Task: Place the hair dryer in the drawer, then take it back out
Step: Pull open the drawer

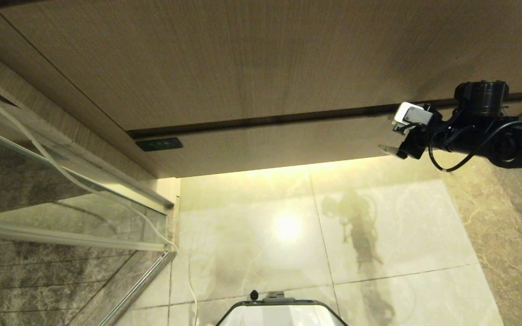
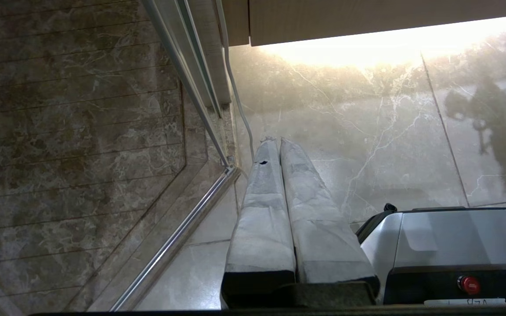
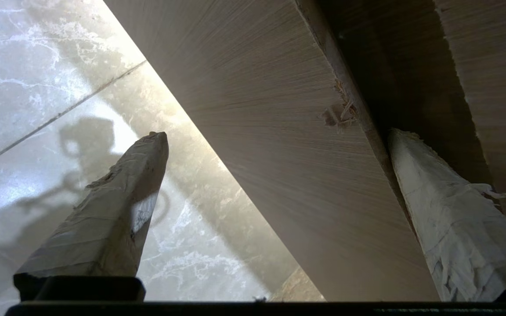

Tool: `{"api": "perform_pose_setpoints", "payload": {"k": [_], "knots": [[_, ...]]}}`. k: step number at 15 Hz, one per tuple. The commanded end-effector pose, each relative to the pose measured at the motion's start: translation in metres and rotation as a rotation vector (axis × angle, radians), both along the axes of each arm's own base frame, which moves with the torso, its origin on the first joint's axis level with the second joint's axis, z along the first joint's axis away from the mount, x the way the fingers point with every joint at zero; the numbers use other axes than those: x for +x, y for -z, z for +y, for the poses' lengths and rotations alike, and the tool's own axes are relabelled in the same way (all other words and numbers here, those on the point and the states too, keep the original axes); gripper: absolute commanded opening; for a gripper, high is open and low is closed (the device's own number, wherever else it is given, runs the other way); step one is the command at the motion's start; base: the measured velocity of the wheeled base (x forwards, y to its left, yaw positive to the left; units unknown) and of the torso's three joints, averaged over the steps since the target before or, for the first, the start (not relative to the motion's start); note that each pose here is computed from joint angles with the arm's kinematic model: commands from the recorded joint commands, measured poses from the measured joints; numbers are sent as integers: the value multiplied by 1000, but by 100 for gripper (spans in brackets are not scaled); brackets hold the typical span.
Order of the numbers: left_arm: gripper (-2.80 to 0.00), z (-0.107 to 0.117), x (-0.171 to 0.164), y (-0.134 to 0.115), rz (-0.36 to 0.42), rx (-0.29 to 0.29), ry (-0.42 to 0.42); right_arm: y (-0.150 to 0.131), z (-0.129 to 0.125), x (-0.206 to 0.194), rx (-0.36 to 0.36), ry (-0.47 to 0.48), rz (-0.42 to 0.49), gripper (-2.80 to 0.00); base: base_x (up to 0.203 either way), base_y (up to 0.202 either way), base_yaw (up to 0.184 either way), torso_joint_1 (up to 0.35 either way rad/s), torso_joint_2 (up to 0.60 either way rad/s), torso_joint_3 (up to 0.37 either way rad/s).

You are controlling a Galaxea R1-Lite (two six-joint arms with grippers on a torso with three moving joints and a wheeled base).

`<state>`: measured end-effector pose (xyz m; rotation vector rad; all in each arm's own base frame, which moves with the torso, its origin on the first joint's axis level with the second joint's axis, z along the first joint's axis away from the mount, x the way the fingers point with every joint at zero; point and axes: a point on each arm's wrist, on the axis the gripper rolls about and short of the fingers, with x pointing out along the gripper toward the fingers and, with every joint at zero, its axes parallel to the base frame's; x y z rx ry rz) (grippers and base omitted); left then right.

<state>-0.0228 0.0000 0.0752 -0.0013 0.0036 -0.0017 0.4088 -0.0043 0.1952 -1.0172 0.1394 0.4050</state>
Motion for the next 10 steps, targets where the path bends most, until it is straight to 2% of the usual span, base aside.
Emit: {"api": "perform_pose_setpoints", "payload": {"k": [1,4,10], "knots": [[-280,0,0,0,1,0,0,1,2,-5,-7,11,14,0,0,0,0,0,0,0],[-280,0,0,0,-2,0,0,0,3,-13,-4,20,45,0,0,0,0,0,0,0],[-280,0,0,0,-1,0,0,-5,8,-55,-10,40,100,0,0,0,0,0,0,0]]}}
